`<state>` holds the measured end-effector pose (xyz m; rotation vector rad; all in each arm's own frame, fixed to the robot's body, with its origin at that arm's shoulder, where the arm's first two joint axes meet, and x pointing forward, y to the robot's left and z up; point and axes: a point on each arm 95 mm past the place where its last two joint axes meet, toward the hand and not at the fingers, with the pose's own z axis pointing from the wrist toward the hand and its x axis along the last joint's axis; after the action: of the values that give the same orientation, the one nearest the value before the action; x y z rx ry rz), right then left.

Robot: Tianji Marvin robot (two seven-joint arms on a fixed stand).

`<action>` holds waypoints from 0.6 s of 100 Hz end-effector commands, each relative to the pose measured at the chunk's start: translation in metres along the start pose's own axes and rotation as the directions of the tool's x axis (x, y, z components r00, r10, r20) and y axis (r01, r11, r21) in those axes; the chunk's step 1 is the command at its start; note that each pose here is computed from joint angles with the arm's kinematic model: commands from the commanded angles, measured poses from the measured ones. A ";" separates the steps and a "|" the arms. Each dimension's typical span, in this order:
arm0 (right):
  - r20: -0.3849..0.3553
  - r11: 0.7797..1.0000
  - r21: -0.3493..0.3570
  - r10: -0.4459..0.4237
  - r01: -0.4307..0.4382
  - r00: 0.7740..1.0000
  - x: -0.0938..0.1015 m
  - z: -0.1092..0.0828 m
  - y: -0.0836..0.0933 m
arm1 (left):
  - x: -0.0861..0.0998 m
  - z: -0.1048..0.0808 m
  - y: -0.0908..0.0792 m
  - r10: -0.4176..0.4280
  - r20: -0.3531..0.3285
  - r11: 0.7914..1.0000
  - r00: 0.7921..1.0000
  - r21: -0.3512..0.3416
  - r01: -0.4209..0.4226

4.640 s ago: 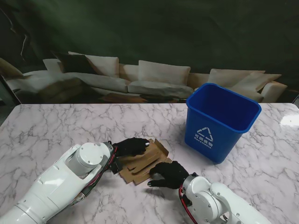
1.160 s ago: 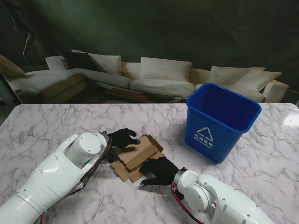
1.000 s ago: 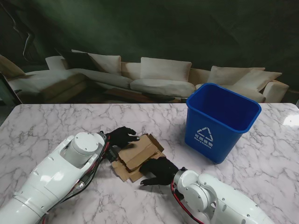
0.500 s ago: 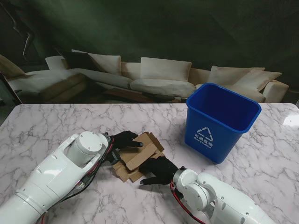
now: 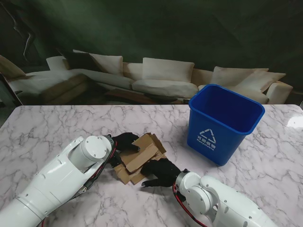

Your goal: Fold the flattened cardboard along its creases and drop it into the bin

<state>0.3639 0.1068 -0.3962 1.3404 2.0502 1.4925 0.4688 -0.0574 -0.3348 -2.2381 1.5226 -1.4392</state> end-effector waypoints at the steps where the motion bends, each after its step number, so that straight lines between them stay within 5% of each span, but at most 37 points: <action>1: 0.032 0.997 0.079 0.020 -0.023 0.999 -0.009 -0.008 -0.035 | 0.003 -0.002 0.010 0.007 -0.022 1.000 1.000 -0.025 -0.007; 22: 0.002 0.998 -0.007 0.067 -0.067 0.998 0.000 -0.023 -0.017 | 0.001 -0.019 -0.002 0.031 -0.070 0.996 0.997 0.084 -0.025; 60: -0.068 0.965 -0.113 0.230 -0.236 0.971 0.021 -0.052 0.006 | 0.001 -0.063 -0.024 0.093 -0.172 0.948 0.981 0.317 -0.034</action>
<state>0.3255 0.0860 -0.3717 1.5341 1.8672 1.7203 0.4449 -0.0190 -0.2940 -1.9265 1.2969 -1.7315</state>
